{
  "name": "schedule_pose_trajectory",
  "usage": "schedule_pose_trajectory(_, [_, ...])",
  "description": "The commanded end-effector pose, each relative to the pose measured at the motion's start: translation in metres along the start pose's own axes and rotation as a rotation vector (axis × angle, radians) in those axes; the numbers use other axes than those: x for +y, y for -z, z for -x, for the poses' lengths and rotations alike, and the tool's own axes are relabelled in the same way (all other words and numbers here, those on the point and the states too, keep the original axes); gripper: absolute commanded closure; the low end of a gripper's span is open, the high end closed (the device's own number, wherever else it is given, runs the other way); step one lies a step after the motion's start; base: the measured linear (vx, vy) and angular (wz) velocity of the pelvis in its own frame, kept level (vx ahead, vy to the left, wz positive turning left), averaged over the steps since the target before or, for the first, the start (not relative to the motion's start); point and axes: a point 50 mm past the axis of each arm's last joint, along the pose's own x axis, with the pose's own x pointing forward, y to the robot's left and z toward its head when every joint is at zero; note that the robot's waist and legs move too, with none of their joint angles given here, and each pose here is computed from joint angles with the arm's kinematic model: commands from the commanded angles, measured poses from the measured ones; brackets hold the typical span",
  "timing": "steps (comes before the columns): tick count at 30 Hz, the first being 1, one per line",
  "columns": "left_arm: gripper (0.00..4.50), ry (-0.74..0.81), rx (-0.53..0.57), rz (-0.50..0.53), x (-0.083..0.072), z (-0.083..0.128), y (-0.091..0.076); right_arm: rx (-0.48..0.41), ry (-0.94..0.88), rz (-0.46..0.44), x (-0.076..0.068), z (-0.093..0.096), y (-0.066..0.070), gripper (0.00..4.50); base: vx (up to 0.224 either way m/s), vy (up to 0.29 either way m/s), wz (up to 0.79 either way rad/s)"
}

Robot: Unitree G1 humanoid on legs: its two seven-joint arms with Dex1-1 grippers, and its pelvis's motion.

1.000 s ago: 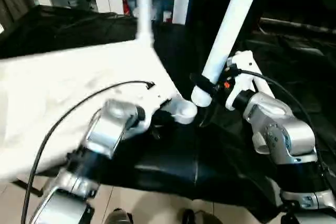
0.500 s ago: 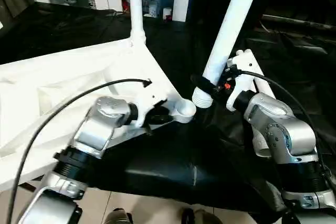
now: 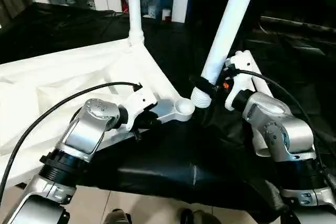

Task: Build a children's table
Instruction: Rotate table base

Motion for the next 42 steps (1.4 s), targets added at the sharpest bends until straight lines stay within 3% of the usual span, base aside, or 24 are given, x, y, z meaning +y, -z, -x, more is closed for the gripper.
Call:
schedule_pose_trajectory(1, [3.92,-0.046,-0.006,-0.001,0.003,0.002,0.001,-0.015,-0.003,0.009,-0.001,-0.001,-0.004,2.60,0.000,0.000,0.00])
schedule_pose_trajectory(9, [4.45,-0.033,-0.026,0.005,0.002,0.005,0.004,-0.032,-0.040,-0.030,0.005,-0.008,0.001,2.60,0.000,0.000,0.00])
schedule_pose_trajectory(17, [4.50,-0.030,-0.108,0.004,-0.005,0.009,0.005,0.004,-0.105,-0.072,0.013,-0.030,0.021,2.60,0.000,0.000,0.00])
schedule_pose_trajectory(26, [4.50,-0.010,-0.129,-0.019,-0.009,0.010,0.006,0.016,-0.110,-0.075,0.009,-0.038,0.029,2.61,0.000,0.000,0.00])
schedule_pose_trajectory(42, [4.50,0.084,-0.033,-0.010,-0.011,0.014,0.016,0.128,-0.183,-0.097,0.009,-0.046,0.048,2.61,0.000,0.000,0.00])
